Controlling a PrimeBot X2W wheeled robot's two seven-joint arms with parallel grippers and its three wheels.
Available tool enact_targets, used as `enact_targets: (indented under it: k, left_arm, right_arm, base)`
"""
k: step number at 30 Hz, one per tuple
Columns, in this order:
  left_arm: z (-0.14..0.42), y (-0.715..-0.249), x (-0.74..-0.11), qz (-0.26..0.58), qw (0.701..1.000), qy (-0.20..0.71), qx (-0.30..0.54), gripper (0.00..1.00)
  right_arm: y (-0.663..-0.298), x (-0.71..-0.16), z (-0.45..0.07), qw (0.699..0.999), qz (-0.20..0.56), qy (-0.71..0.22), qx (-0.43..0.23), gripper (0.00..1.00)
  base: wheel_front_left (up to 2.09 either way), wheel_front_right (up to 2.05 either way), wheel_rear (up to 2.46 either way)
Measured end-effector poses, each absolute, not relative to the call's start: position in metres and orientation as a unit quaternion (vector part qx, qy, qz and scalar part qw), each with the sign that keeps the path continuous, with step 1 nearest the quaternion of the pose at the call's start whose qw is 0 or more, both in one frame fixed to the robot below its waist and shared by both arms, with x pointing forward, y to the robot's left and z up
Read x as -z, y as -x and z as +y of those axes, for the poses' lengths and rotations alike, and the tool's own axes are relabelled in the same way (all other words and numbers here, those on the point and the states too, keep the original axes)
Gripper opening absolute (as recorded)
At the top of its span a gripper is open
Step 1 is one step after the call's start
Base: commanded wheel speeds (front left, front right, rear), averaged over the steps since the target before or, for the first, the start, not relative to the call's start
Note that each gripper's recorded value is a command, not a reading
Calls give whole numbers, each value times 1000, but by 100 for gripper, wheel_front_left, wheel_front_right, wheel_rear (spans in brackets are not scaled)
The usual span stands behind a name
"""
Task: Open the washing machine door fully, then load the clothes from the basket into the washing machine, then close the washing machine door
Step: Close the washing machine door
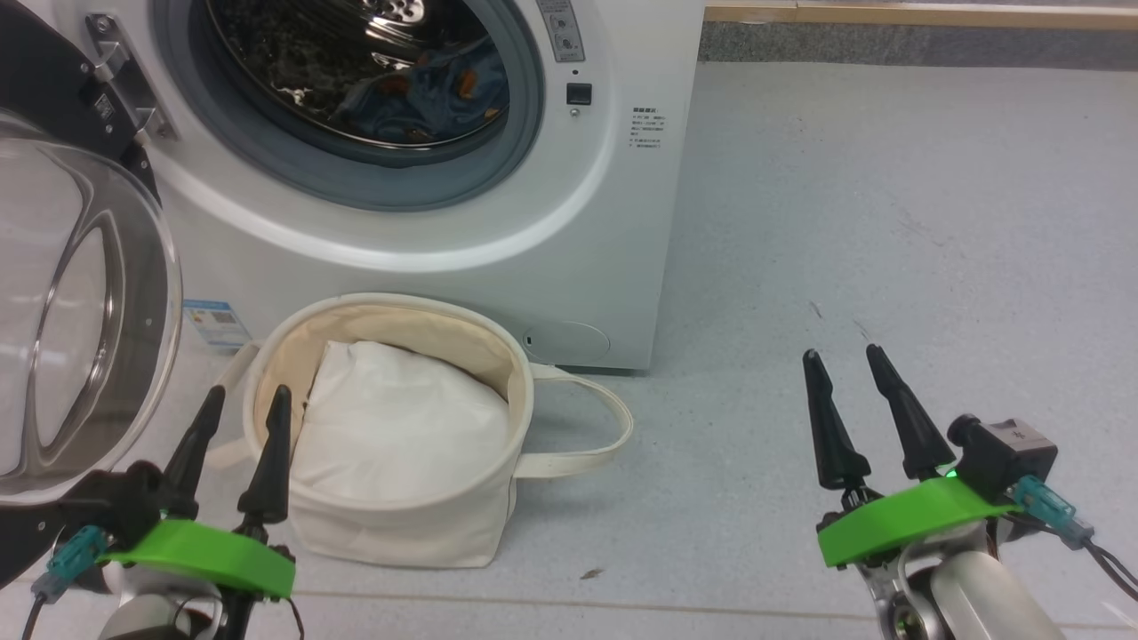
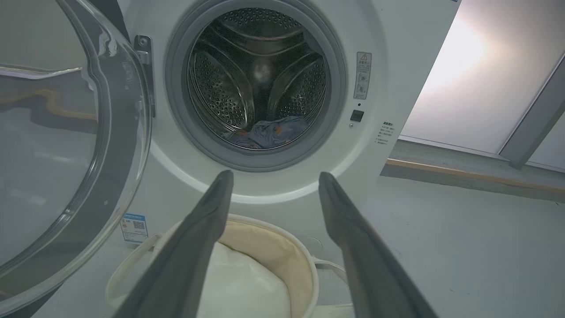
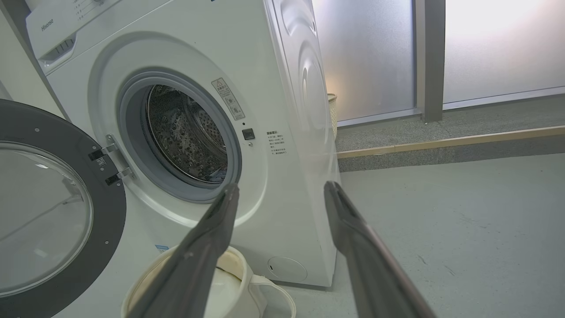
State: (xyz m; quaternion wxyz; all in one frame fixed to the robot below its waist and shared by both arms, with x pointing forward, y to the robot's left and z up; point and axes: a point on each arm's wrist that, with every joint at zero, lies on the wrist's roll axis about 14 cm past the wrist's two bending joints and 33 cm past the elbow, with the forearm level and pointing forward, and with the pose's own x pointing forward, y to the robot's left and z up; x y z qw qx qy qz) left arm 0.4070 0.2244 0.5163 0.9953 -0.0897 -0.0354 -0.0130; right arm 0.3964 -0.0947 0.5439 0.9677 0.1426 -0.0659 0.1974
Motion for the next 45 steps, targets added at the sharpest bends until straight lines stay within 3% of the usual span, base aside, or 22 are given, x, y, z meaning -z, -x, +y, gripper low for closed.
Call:
enact_targets:
  k: [7,19,45]
  left_arm:
    - [232,-403,-515,-34,996,81,3,100]
    - [284,-372,-509,-31,993,73,-85,100]
    - [374,-252,-521,-69,960,64,-263,100]
  right_arm:
    - [-397,-544,-88,966,-65,-144,-207,100]
    - [-402,-544,-51,953,-57,-150,-256,100]
    - [-392,-546,76,893,-32,-157,-421,100]
  base:
    - [0,0,0]
    - [0,0,0]
    - [0,0,0]
